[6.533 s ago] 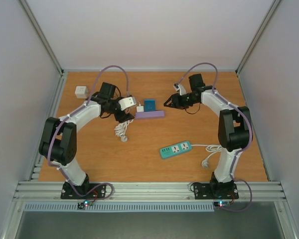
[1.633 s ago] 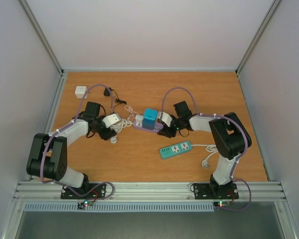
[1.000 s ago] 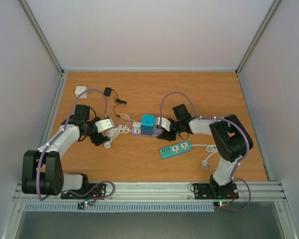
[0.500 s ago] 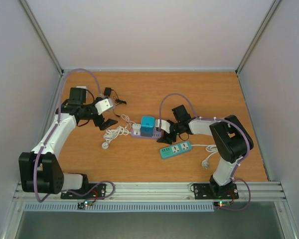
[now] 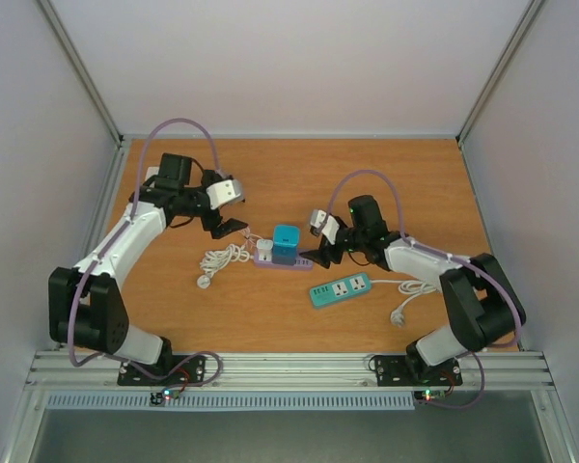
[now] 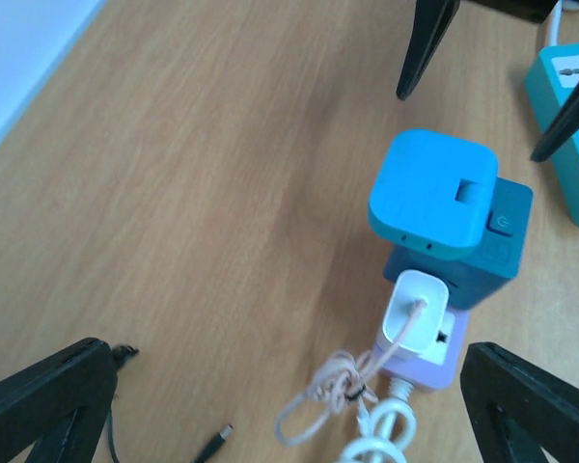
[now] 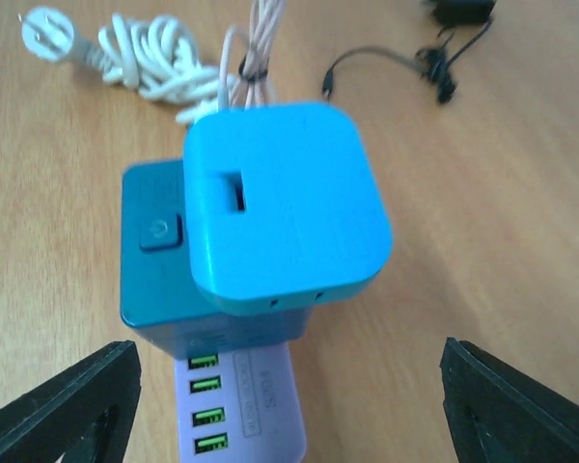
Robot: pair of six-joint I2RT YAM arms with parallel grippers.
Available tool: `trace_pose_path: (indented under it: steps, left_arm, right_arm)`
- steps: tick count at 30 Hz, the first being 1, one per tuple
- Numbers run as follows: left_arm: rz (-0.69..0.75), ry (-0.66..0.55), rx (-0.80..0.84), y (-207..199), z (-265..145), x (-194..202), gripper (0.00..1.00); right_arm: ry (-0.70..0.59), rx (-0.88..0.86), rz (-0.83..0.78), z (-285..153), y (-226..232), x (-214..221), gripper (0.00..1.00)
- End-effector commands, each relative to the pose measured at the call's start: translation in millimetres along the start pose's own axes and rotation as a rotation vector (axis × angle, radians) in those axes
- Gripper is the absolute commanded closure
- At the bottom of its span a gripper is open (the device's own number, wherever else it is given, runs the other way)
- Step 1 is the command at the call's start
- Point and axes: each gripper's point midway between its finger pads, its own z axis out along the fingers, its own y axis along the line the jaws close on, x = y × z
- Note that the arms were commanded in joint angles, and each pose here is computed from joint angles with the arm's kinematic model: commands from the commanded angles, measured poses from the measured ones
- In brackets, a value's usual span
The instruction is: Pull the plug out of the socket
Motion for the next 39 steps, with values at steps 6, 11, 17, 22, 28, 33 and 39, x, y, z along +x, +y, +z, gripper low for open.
trace_pose_path:
  steps: [6,11,17,22,28,33,39]
  left_arm:
    - [0.122,-0.178,-0.249,40,-11,-54,0.00]
    - [0.120,-0.162,0.005,17,8,-64,0.00]
    - [0.013,-0.172,0.169,-2,36,-69,0.00]
    - [-0.155,-0.096,0.347,-16,60,-56,0.03]
    - [-0.281,0.003,0.447,-21,89,-36,0.12]
    - [-0.360,0.028,0.458,-18,101,-29,0.16]
    - [-0.370,0.099,0.531,-37,114,-15,0.23]
  right_arm:
    - [-0.255,0.295,0.028,-50,-38,-68,0.01]
    - [-0.320,0.251,0.183,-60,-53,-89,0.01]
    - [-0.236,0.025,0.166,-42,-21,-70,0.01]
    - [-0.220,-0.077,0.121,-31,2,-49,0.01]
    - [-0.195,-0.134,0.098,-16,7,-32,0.02]
    - [-0.173,-0.182,0.094,-3,11,-24,0.01]
    - [-0.161,-0.209,0.071,11,14,-26,0.02]
